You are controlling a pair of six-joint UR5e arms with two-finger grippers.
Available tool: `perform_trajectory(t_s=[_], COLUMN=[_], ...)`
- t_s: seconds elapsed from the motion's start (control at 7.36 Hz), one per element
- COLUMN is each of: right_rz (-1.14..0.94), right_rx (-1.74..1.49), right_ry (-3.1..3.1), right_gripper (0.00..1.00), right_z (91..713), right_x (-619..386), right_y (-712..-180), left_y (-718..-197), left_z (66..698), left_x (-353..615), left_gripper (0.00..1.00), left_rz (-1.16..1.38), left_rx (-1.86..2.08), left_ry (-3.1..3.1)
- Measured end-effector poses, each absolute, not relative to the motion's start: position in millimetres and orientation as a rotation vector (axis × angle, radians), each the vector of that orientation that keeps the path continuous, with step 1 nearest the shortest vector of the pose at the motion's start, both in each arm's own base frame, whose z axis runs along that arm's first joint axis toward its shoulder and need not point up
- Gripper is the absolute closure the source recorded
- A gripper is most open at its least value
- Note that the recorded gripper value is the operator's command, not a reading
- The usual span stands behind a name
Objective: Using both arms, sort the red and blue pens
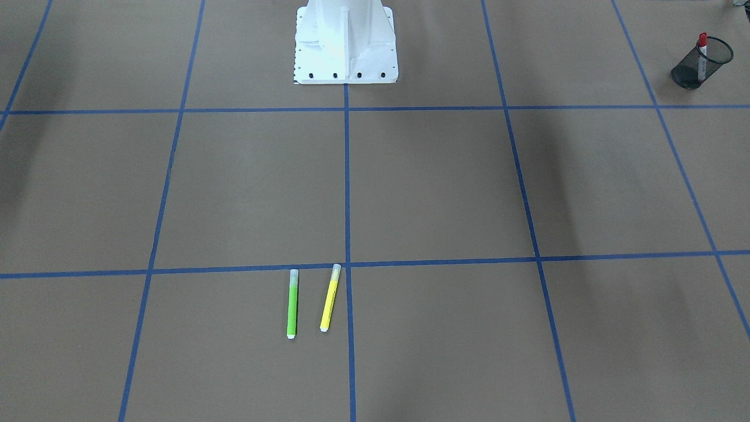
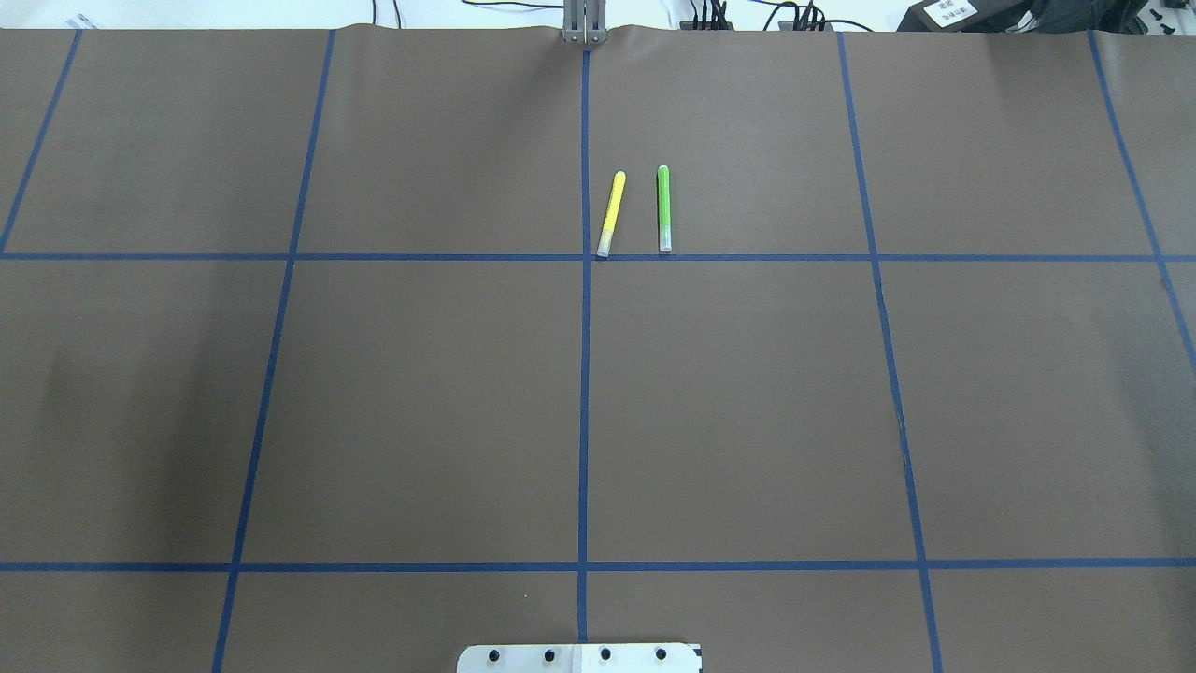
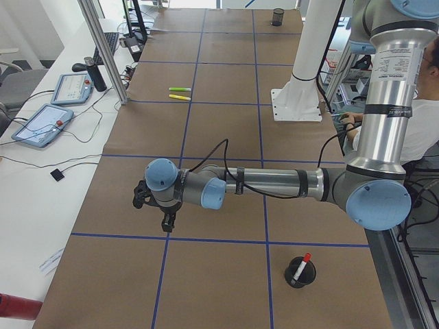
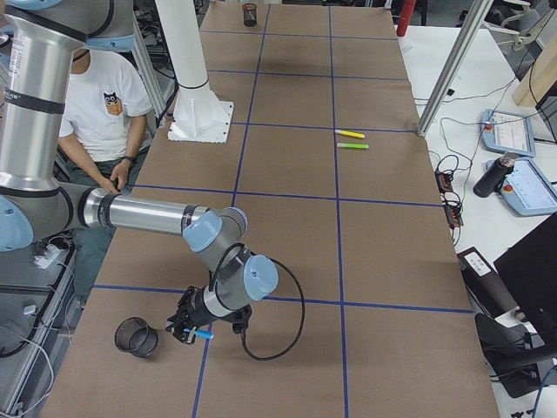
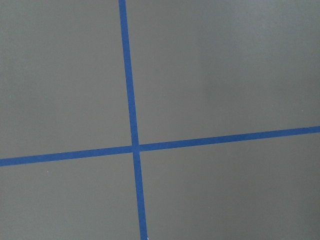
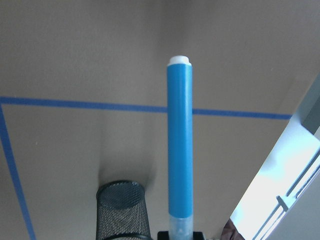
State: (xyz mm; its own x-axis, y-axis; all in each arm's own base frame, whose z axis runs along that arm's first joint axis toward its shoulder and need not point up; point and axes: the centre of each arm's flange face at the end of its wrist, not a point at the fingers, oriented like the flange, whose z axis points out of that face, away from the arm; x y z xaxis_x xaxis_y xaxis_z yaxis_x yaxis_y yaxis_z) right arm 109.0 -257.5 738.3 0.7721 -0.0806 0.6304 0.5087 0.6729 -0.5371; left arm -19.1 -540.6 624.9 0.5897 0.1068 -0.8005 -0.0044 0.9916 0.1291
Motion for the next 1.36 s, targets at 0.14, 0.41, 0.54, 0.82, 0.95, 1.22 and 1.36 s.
perform_trajectory(t_s=[0.14, 0.41, 0.54, 0.82, 0.95, 1.22, 1.36], right_rz=[-0.358, -0.375, -0.38, -0.385, -0.378, -0.365, -0.359], right_rx=[-0.849, -0.982, -1.033, -1.112, -1.14, -1.152, -1.143], right_ry=[-0.647, -0.686, -0.694, -0.712, -0.721, -0.732, -0.735], right_gripper=[1.0, 1.0, 1.0, 1.0, 1.0, 1.0, 1.0], right_z=[737.4, 749.4, 757.5, 774.4, 785.0, 812.0, 825.1], right_x=[110.3, 111.9, 112.3, 112.5, 112.1, 110.9, 110.2], right_y=[-238.7, -192.6, -168.9, -131.7, -122.6, -116.8, -116.8], left_y=[-540.8, -541.9, -541.1, -540.2, -539.6, -538.2, -537.7], left_z=[619.8, 603.6, 593.0, 577.2, 570.1, 560.5, 556.6], left_x=[-17.1, -15.8, -15.9, -16.5, -16.6, -15.3, -14.7], left_gripper=[0.0, 0.0, 0.0, 0.0, 0.0, 0.0, 0.0], left_rz=[0.072, 0.088, 0.096, 0.108, 0.112, 0.121, 0.125], left_rx=[0.121, 0.146, 0.164, 0.19, 0.198, 0.203, 0.205], left_ry=[0.968, 0.989, 0.992, 0.994, 0.999, 1.03, 1.041])
